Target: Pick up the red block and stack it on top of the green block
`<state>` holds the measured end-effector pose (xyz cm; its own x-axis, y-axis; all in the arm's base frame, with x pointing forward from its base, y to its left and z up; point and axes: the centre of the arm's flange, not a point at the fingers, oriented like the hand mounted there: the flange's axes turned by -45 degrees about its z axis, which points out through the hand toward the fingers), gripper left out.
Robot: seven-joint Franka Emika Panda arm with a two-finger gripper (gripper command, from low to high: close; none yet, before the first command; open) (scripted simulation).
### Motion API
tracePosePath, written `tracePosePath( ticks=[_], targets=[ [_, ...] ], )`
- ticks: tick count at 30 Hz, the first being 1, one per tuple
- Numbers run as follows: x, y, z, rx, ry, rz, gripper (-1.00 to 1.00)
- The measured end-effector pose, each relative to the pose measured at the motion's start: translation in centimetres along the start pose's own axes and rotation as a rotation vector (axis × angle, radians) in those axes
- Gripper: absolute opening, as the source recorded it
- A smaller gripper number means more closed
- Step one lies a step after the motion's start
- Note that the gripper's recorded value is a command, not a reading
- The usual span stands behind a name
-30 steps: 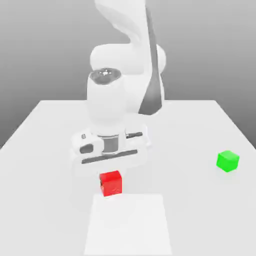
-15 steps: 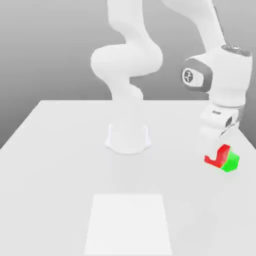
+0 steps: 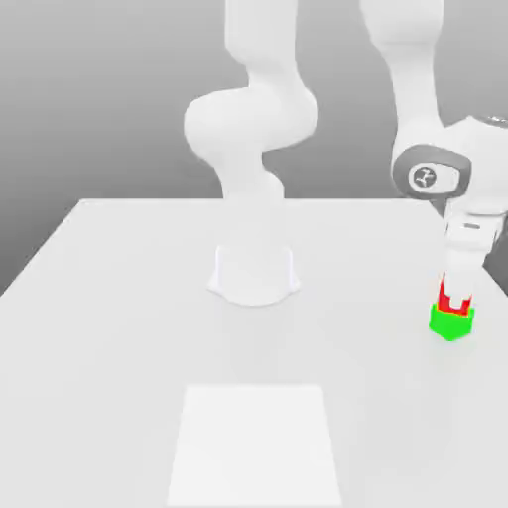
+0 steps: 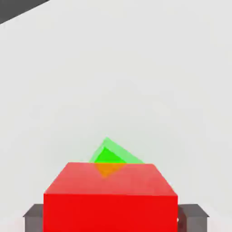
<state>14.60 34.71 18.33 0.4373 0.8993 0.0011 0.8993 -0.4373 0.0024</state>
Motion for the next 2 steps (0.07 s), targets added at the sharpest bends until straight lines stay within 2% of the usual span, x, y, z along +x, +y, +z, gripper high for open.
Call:
tracePosePath(
  ticks=[2],
  targets=[
    [-0.06, -0.07, 0.32, 0.001, -0.001, -0.002, 1.00]
  ],
)
